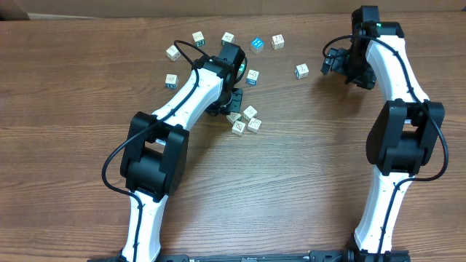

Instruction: Form a circle

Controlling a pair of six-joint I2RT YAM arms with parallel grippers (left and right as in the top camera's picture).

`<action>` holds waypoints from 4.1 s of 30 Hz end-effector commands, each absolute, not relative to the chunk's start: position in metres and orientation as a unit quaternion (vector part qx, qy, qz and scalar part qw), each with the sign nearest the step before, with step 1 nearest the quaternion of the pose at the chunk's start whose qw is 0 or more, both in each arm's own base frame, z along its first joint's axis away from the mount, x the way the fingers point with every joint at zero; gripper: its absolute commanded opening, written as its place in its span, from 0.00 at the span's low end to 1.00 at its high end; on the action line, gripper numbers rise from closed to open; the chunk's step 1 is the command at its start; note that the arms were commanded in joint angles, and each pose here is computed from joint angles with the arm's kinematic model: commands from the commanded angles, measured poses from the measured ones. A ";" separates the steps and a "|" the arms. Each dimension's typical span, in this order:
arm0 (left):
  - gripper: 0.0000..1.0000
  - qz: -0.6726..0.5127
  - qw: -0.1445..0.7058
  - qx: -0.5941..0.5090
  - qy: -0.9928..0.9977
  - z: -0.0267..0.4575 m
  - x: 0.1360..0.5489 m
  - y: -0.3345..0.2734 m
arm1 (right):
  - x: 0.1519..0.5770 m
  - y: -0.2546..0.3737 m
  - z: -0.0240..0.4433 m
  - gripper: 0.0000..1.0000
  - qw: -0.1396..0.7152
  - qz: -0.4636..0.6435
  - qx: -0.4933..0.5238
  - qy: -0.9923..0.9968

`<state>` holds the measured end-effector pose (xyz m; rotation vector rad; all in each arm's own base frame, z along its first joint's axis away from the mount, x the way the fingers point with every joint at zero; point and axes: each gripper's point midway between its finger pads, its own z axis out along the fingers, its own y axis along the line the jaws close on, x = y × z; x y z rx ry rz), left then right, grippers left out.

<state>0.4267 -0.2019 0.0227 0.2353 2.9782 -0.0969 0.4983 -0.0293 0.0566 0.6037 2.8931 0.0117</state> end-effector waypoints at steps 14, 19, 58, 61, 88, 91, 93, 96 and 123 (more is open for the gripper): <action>0.04 -0.034 0.060 0.071 0.995 0.015 0.421 -0.205 | 0.505 -0.030 0.075 1.00 0.117 0.007 0.205 0.972; 0.04 -0.039 0.074 0.071 0.994 0.016 0.428 -0.208 | 0.505 -0.030 0.075 1.00 0.117 0.007 0.205 0.972; 0.04 -0.046 0.229 0.199 0.952 0.069 0.460 -0.310 | 0.505 -0.030 0.075 1.00 0.117 0.007 0.205 0.972; 0.04 -0.035 0.222 0.196 0.954 0.060 0.460 -0.306 | 0.505 -0.030 0.075 1.00 0.117 0.007 0.205 0.972; 0.04 -0.020 0.167 0.169 0.971 0.028 0.451 -0.284 | 0.505 -0.030 0.075 1.00 0.117 0.007 0.205 0.972; 0.04 -0.017 0.162 0.170 0.972 0.028 0.448 -0.283 | 0.505 -0.030 0.075 1.00 0.117 0.007 0.205 0.972; 0.04 -0.017 0.160 0.171 0.972 0.027 0.447 -0.283 | 0.505 -0.030 0.075 1.00 0.117 0.007 0.205 0.972; 0.04 -0.016 0.158 0.171 0.972 0.027 0.447 -0.282 | 0.505 -0.030 0.075 1.00 0.117 0.007 0.205 0.972; 0.04 -0.011 0.143 0.172 0.975 0.025 0.440 -0.279 | 0.505 -0.030 0.075 1.00 0.117 0.007 0.205 0.972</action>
